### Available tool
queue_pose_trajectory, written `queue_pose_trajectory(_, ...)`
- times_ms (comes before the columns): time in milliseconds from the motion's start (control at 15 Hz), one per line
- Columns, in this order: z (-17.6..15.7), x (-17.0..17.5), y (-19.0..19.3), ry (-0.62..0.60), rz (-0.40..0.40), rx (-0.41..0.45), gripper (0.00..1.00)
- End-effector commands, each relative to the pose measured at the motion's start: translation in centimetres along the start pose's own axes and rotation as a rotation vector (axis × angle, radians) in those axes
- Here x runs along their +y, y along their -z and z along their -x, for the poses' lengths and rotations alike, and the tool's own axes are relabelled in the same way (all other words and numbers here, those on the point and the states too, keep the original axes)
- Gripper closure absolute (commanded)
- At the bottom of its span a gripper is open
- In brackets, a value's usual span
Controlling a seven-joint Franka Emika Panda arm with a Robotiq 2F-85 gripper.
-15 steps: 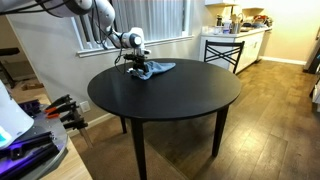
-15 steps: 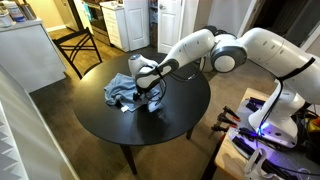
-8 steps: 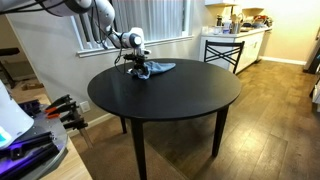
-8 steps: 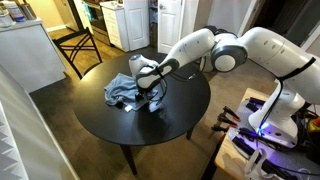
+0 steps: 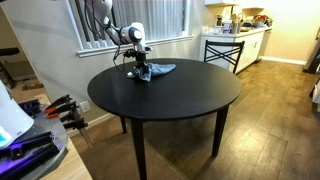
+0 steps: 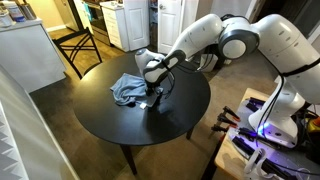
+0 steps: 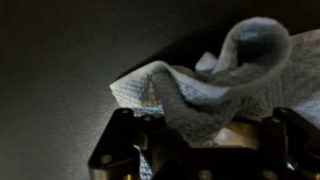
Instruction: Wipe the table with the blue cloth
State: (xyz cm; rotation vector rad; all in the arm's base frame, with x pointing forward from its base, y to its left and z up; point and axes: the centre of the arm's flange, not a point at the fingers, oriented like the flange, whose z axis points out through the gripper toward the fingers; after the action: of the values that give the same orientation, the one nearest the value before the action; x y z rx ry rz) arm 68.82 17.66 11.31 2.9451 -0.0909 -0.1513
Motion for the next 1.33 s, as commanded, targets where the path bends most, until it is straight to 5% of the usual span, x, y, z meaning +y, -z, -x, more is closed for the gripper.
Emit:
queue_pose_trajectory(0, 5.9, 3.5, 4.3, -0.043, 0.056, 0.025, 1.0)
queue_pose_trajectory(600, 12.8, 8.6, 6.8, -0.162, 0.289, -0.074, 0.99)
queue_pose_trajectory(667, 13.3, 8.8, 6.7, -0.174, 0.298, -0.09, 0.73)
queue_pose_trajectory(933, 13.9, 7.8, 5.0, -0.135, 0.327, -0.157, 0.56)
queue_pose_trajectory(1267, 11.6, 4.9, 1.2, -0.109, 0.248, -0.155, 0.23)
